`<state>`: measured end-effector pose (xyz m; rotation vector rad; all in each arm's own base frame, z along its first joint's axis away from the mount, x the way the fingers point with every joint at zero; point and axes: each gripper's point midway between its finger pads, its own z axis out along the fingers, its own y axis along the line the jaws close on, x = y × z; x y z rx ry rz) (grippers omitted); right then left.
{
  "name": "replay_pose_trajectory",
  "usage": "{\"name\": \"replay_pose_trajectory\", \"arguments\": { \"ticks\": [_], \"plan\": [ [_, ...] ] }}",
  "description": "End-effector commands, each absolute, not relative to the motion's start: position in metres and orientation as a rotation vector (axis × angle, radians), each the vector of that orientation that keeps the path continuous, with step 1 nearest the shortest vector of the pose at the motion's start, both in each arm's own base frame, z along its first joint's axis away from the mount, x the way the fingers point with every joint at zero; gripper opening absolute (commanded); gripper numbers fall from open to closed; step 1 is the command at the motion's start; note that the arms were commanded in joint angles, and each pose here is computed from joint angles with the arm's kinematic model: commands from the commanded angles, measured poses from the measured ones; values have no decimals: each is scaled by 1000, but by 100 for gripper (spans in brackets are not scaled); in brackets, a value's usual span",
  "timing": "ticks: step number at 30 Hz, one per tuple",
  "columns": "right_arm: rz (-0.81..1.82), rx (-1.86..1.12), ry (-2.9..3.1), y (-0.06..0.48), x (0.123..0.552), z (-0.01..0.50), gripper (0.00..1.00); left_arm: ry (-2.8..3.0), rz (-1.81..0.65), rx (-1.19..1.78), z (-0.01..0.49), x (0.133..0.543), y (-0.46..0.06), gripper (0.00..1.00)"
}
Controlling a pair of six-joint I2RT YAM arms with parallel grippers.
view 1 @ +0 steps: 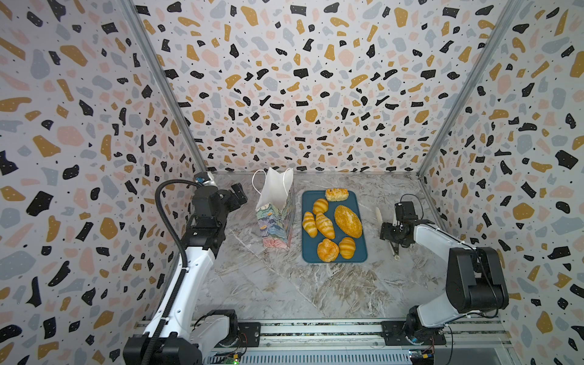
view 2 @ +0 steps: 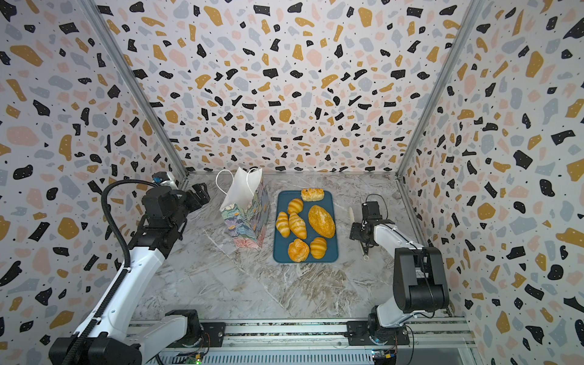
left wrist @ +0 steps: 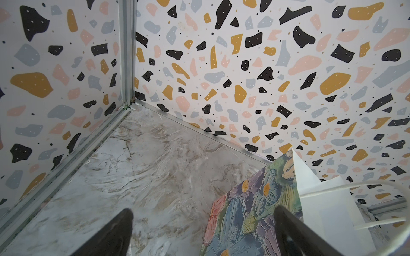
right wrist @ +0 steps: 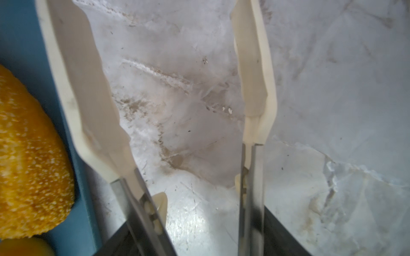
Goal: Pack bread into a paper bag
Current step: Place the pair of food tongs at the middle-right of the table.
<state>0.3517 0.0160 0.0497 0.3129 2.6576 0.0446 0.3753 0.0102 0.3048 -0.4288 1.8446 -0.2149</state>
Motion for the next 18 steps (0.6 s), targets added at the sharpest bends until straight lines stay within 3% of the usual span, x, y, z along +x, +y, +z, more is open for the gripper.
{"name": "replay_pose_trajectory", "arguments": {
  "ticks": [1,10,12,18],
  "plan": [
    [1,351,2633,13,356,45,73,1799,-195,-415,316,374,14,99],
    [0,354,2642,13,354,36,81,1806,-189,-413,313,373,15,99],
    [24,339,2635,16,355,39,99,1807,-192,-413,313,374,14,99],
    [69,308,2600,21,352,52,99,1808,-194,-412,312,373,14,99]
  ]
}}
